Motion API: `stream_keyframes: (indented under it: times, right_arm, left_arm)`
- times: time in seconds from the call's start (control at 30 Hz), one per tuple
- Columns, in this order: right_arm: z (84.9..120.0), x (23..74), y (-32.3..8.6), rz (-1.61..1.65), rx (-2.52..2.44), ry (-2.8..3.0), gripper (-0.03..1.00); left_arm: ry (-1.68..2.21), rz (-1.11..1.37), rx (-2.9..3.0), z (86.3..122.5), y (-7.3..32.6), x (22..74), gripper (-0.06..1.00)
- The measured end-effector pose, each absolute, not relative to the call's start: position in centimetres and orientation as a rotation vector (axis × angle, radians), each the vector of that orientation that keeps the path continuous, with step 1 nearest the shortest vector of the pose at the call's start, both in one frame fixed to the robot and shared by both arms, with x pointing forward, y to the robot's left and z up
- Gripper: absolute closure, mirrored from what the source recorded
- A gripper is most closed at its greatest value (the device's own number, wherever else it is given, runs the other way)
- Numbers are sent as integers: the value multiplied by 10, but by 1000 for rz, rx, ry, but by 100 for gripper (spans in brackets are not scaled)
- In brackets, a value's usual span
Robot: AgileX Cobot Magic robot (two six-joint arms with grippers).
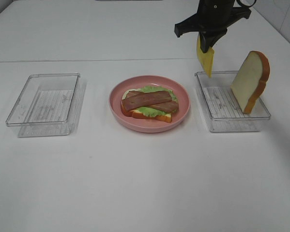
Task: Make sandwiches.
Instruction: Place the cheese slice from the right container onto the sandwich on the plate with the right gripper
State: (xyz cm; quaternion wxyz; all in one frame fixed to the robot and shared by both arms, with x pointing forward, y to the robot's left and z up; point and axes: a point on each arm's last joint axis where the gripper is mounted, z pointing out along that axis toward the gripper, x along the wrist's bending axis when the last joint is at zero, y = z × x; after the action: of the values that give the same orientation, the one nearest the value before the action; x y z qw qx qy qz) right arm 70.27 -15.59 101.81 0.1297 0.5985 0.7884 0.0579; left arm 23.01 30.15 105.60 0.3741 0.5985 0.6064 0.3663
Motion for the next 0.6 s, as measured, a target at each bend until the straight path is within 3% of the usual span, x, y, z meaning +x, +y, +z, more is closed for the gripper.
stream_keyframes:
  times: [0.2,0.6]
  right_arm:
    - [1038,696,-154,251,1737,2299,94]
    - [1043,685,-128,415,1723,2456,94]
  left_arm:
    - [1553,938,1533,1056,301,230,-4]
    - [1553,938,1533,1056,301,230,-4]
